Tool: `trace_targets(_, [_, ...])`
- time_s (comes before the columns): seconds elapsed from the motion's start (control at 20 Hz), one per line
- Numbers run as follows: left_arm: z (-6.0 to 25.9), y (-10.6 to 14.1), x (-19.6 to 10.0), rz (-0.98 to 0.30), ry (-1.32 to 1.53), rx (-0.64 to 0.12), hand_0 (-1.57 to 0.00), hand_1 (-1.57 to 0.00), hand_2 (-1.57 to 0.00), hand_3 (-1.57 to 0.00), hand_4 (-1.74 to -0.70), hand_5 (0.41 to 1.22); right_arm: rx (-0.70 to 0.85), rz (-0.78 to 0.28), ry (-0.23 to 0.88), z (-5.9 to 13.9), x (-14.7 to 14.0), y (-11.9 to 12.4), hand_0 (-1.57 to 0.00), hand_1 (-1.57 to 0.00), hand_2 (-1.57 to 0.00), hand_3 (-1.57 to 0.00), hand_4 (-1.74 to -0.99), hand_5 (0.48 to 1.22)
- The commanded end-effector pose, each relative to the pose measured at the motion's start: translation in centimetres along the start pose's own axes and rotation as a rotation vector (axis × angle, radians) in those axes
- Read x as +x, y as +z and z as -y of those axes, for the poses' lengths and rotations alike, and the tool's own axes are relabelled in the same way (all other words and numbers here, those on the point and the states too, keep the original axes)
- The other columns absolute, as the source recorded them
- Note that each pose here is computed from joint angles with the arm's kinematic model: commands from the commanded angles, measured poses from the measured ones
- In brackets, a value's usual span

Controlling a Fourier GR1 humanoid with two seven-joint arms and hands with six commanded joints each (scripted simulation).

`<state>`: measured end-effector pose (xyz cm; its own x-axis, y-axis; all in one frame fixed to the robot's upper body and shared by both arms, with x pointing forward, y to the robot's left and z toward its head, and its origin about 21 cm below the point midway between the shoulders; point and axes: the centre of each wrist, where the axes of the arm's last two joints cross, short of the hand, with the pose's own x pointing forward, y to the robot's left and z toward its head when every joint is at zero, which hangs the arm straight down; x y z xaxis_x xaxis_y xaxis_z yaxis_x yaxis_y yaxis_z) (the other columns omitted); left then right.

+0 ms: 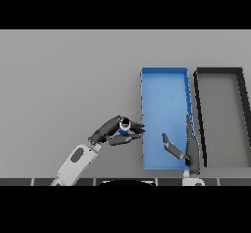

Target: Pick up the blue pipe and place it into the blue bin.

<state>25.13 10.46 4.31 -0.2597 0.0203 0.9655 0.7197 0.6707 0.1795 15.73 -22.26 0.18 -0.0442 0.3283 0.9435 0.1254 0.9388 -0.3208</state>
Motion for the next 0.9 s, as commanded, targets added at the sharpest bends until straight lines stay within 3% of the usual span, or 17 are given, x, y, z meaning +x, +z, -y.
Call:
trace_targets(0.0, [0.1, 0.0, -0.1, -0.004, 0.003, -0.004, -1.57, -1.57, -1.57, -1.57, -1.47, 1.221, -0.006, 0.008, -0.021, -0.1, 0.1, 0.3, 0.0, -0.01, 0.0, 0.0, -1.194, 0.572])
trace_targets(0.25, [-0.1, -0.5, 0.0, -0.024, -0.009, -0.007, -1.57, -1.57, -1.57, -1.57, -1.47, 1.221, 0.084, 0.268, -0.165, 1.5, 4.0, -0.8, 0.0, -0.01, -0.02, 0.0, -1.169, 0.597])
trace_targets(0.35, [0.2, 0.2, -0.4, -0.032, -0.013, -0.017, -1.57, -1.57, -1.57, -1.57, -1.47, 1.221, 0.173, 0.29, -0.135, 2.8, 5.8, -1.0, 0.0, -0.01, -0.01, 0.0, -1.165, 0.589])
trace_targets(0.45, [0.1, 0.4, -0.3, -0.016, -0.019, -0.013, -1.57, -1.57, -1.57, -1.57, -1.47, 1.221, 0.289, 0.179, -0.111, 2.5, 6.7, -1.0, 0.0, 0.0, -0.01, 0.0, -1.177, 0.567])
trace_targets(0.5, [0.1, 0.0, -0.1, -0.02, -0.02, -0.014, -1.57, -1.57, -1.57, -1.57, -1.47, 1.221, 0.334, 0.178, -0.086, 2.3, 7.5, -1.7, 0.0, 0.0, -0.01, 0.0, -1.185, 0.554])
trace_targets(0.85, [0.2, -0.2, 0.2, -0.024, -0.037, -0.026, -1.57, -1.57, -1.57, -1.57, -1.47, 1.221, 0.572, 0.28, 0.012, 1.2, 12.0, -3.4, 0.0, 0.0, 0.0, 0.0, -1.249, 0.524])
